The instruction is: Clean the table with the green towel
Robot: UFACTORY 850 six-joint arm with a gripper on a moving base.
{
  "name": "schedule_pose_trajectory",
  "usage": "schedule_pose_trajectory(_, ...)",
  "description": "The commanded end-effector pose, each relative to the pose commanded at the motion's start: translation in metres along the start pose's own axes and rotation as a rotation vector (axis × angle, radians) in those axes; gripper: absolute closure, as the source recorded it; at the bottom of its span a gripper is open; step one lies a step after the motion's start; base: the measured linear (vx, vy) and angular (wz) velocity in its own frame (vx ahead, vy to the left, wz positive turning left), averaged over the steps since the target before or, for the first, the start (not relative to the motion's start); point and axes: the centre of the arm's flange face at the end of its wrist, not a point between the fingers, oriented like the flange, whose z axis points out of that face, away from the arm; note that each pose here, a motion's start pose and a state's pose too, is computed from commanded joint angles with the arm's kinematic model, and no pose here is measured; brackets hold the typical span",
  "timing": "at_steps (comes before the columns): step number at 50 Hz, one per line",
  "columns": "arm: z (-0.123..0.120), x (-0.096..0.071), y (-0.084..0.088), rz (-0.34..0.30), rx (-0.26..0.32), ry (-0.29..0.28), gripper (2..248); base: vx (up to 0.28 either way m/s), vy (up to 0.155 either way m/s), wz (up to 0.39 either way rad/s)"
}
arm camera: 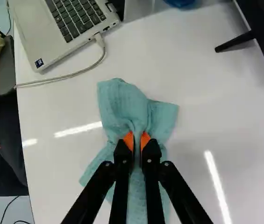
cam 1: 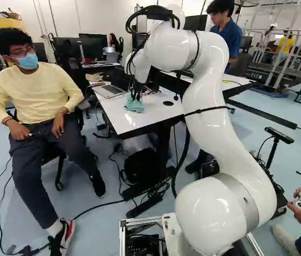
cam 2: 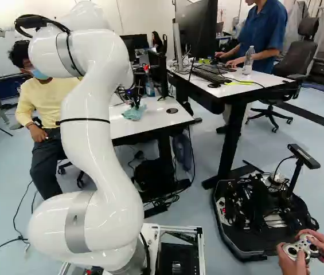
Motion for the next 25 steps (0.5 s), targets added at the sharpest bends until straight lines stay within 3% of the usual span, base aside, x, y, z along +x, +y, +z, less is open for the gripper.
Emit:
schedule_pose_trajectory(13,-0.006,-0.013,-0.018,-0.023,0.011,-0.016,211,0.000,0.000,0.000)
schedule_pose_trajectory(25,-0.017,-0.027,-0.009,-0.013,0.004,-0.035,211,0.000,0.000,0.000)
